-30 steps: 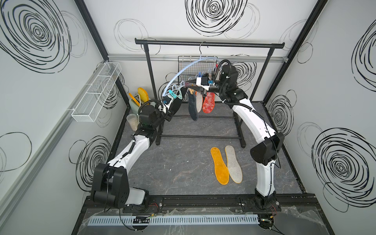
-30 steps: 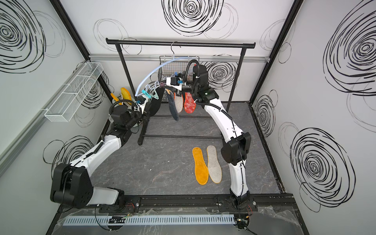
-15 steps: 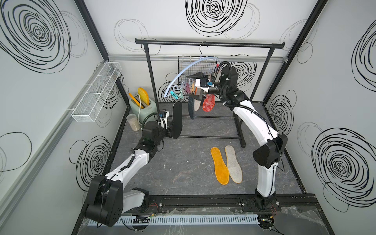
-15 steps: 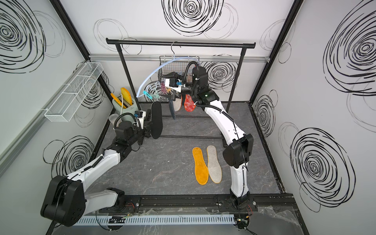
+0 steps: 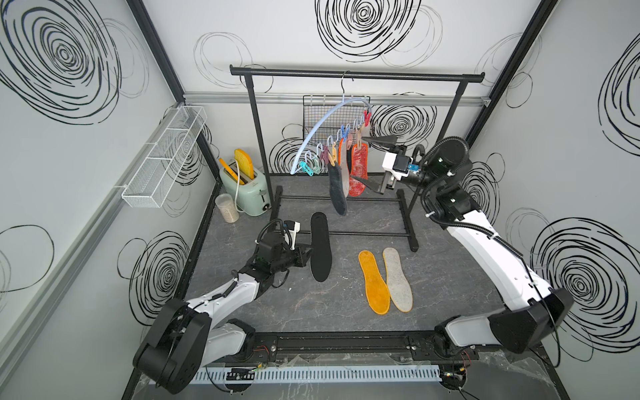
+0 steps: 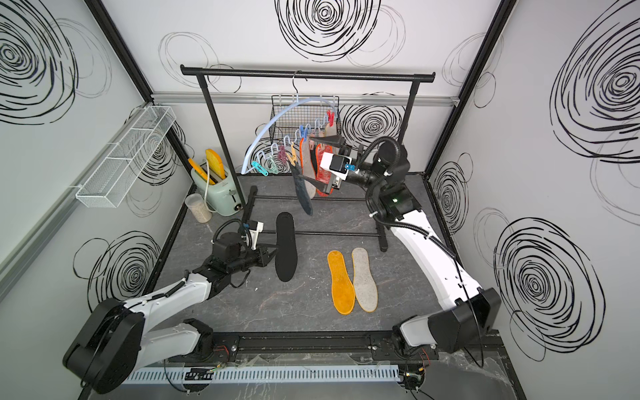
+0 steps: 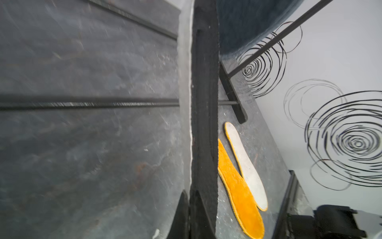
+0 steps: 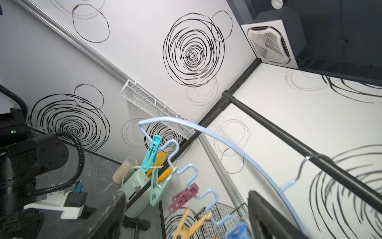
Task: Take the shoe insoles off the hanger
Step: Place the insole at the center of the board, then remove the insole from the hanger.
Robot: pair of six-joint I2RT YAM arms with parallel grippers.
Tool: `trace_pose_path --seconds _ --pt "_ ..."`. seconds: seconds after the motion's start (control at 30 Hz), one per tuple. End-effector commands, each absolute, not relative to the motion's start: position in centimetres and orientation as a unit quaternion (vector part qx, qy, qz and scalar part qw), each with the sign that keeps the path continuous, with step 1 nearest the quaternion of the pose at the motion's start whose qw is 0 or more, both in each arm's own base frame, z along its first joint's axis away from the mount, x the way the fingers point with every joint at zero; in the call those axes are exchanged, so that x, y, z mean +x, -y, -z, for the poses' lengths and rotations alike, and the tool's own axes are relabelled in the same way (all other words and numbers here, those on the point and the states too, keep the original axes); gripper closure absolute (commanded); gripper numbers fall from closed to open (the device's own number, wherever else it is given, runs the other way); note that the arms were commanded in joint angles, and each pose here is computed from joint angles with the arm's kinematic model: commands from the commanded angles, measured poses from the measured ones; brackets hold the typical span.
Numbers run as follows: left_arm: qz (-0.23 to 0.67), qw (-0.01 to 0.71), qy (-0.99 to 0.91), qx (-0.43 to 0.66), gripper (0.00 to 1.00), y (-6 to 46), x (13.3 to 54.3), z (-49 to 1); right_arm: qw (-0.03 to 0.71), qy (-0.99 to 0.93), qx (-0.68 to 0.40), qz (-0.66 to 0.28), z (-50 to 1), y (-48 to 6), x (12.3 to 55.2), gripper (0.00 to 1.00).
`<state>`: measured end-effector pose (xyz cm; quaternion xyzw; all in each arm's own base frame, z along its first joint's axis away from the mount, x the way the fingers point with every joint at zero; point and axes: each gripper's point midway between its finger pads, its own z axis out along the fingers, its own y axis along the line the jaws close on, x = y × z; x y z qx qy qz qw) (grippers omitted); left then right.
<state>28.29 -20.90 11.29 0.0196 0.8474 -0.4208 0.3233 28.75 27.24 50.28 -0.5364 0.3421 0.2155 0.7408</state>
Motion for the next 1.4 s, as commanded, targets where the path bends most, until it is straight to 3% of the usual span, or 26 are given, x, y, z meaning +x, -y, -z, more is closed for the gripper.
trace_pose_path --seconds 0.0,0.27,0.33,0.43,0.53,0.63,0.8,0.93,1.13,1.23,1.37 --pt "0.481 0.256 -0.839 0.003 1.00 24.0 26.6 -10.7 0.766 -0.348 -0.490 -0.228 -50.1 -24.6 26.7 0.06" --pt "0.461 0.188 -0.867 0.026 1.00 28.3 24.9 -6.0 0.740 -0.425 -0.455 -0.254 -42.6 -21.6 25.3 0.08" --pt "0.442 0.179 -0.878 0.036 0.92 29.0 24.1 -4.6 0.738 -0.425 -0.457 -0.256 -41.9 -21.5 24.8 0.08" --pt "0.445 0.170 -0.879 0.026 0.89 29.6 23.6 -3.0 0.737 -0.424 -0.460 -0.255 -41.7 -21.5 24.7 0.08" --pt "0.465 0.157 -0.871 0.021 0.81 30.6 23.1 -2.7 0.729 -0.435 -0.462 -0.256 -41.2 -21.7 25.3 0.09" --pt "0.454 0.162 -0.876 0.023 0.61 30.7 23.2 -2.5 0.724 -0.440 -0.465 -0.258 -40.8 -21.9 25.6 0.09" --pt "0.423 0.188 -0.887 0.018 0.42 29.2 23.7 -2.9 0.722 -0.441 -0.467 -0.257 -40.6 -22.0 25.8 0.09" --pt "0.389 0.206 -0.898 0.013 0.37 27.1 24.2 -3.2 0.719 -0.441 -0.469 -0.261 -40.7 -22.1 25.7 0.09" --pt "0.352 0.302 -0.884 -0.053 0.33 20.1 27.7 -7.5 0.721 -0.442 -0.467 -0.259 -40.8 -22.0 25.7 0.09" --pt "0.331 0.390 -0.858 -0.054 0.29 17.3 30.2 -12.4 0.721 -0.442 -0.467 -0.260 -40.8 -22.0 25.7 0.09" --pt "0.315 0.515 -0.797 -0.002 0.27 17.8 32.8 -20.2 0.722 -0.444 -0.462 -0.263 -41.0 -22.0 25.8 0.09"
